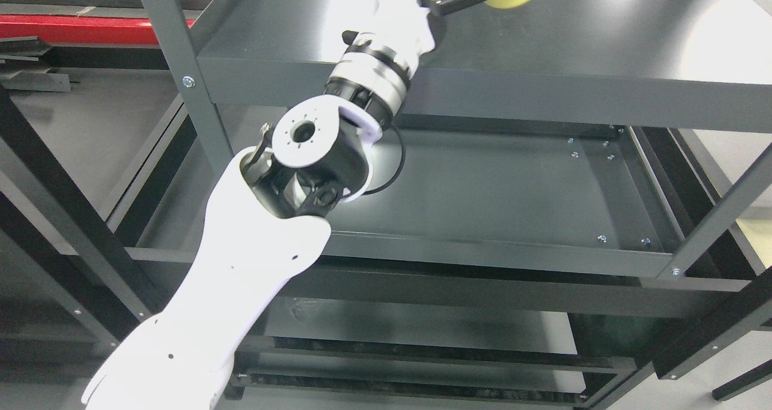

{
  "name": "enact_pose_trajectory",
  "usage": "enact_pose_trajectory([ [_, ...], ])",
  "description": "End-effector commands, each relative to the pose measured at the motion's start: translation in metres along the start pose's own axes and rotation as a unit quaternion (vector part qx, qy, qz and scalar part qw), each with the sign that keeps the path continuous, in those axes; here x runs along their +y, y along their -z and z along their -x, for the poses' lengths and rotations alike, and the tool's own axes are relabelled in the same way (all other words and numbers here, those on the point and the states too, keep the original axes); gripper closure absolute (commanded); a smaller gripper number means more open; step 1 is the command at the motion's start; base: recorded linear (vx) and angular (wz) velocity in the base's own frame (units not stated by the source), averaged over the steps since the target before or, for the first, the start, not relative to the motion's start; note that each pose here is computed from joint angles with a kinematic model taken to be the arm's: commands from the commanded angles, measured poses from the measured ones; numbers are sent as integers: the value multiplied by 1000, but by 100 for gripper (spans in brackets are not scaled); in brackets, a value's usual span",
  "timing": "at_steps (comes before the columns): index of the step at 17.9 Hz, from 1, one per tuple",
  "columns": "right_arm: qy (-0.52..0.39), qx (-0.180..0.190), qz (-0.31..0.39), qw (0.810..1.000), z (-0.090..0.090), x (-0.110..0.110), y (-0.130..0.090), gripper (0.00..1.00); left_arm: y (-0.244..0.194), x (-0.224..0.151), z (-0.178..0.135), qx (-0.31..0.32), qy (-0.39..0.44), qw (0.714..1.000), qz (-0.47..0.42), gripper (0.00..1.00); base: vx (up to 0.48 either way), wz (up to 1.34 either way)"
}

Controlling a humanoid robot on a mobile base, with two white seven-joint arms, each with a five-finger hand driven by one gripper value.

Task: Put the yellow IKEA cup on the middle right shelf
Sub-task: 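Raise the yellow cup with the left hand onto the upper shelf, then release the yellow cup on the upper shelf and pull the left hand back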

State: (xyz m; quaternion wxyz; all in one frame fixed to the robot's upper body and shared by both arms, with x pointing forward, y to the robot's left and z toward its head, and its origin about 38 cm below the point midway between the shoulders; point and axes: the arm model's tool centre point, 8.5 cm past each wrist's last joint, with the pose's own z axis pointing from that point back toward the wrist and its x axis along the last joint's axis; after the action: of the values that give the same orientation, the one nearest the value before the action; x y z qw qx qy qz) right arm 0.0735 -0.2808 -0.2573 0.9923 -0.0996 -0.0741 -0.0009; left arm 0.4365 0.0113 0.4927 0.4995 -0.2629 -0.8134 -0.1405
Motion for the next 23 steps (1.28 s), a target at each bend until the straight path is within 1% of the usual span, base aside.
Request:
enact_pose_trajectory([
  [1, 2, 8, 8, 1000, 9, -10, 1, 1, 37, 4, 17, 97, 39, 995, -1, 93, -12, -3],
  [3, 2, 8, 8, 1000, 9, -10, 1, 1, 40, 11, 24, 115, 72, 991, -17, 82, -6, -1],
  [6, 2, 8, 8, 1000, 9, -10, 1, 1, 40, 18, 34, 156, 95, 983, -28, 55, 0, 0],
  [7, 2, 8, 8, 1000, 9, -10, 1, 1, 39, 19, 37, 165, 99, 981, -28, 45, 0, 0],
  [9, 2, 8, 8, 1000, 9, -10, 1, 1, 39, 19, 37, 170, 106, 979, -30, 33, 0, 0],
  [11, 2, 8, 8, 1000, 9, -10, 1, 1, 38, 19, 37, 170, 110, 979, -29, 24, 0, 0],
  [12, 2, 8, 8, 1000, 9, -10, 1, 1, 38, 18, 36, 169, 110, 979, -29, 17, 0, 0],
  [15, 2, 8, 8, 1000, 9, -10, 1, 1, 37, 16, 31, 162, 108, 981, -25, 3, 0, 0],
  [16, 2, 8, 8, 1000, 9, -10, 1, 1, 36, 14, 28, 156, 108, 982, -23, 1, 0, 0],
  [23, 2, 8, 8, 1000, 9, -10, 1, 1, 34, 23, 2, 116, 97, 988, -38, 1, 0, 0],
])
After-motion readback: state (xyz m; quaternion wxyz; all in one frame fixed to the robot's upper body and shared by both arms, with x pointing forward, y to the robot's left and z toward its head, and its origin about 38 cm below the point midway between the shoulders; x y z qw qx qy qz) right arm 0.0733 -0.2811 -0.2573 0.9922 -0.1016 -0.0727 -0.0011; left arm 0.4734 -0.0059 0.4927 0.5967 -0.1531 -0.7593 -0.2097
